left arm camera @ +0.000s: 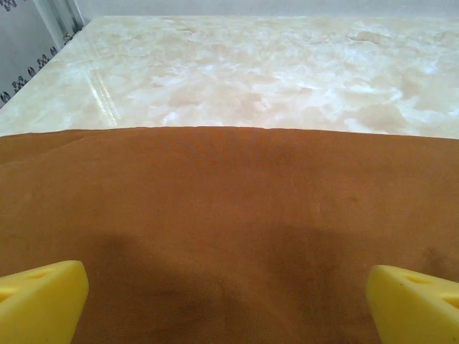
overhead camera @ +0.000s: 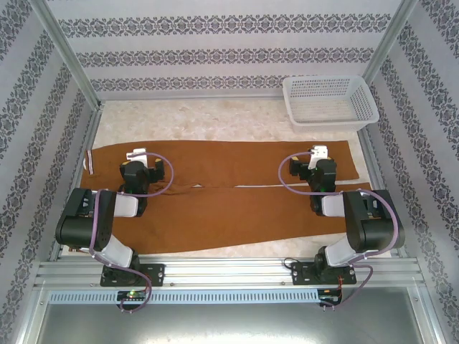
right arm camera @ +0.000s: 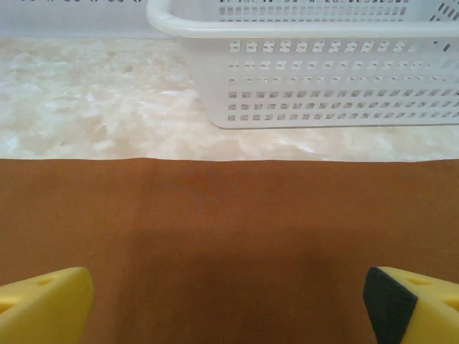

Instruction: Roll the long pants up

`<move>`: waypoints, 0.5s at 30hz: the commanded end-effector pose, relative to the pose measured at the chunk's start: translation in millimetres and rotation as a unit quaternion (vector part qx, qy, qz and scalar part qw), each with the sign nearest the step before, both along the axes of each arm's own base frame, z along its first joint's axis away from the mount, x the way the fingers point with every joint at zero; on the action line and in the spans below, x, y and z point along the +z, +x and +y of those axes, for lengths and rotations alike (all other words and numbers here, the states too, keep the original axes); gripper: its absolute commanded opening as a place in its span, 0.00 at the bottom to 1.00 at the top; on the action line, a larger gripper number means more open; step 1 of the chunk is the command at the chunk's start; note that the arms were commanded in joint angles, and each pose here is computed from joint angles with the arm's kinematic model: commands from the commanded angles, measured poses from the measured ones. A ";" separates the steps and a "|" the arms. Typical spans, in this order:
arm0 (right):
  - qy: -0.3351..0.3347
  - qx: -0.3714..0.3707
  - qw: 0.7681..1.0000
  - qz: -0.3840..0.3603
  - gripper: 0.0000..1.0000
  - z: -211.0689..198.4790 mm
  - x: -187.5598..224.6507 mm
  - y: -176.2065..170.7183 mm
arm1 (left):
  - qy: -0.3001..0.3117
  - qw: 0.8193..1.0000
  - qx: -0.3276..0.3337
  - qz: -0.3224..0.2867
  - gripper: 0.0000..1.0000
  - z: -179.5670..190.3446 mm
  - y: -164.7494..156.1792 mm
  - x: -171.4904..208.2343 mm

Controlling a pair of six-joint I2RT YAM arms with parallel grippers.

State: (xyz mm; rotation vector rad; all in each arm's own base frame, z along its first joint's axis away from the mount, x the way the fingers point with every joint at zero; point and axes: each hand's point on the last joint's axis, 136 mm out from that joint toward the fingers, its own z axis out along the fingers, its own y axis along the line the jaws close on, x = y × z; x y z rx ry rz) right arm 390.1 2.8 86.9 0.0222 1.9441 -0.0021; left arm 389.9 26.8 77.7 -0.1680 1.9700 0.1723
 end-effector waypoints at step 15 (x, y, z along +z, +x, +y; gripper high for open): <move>0.006 0.002 1.000 -0.026 0.98 -0.5 18.3 7.6 | 0.003 1.000 -0.007 -0.009 1.00 -0.5 5.0 8.7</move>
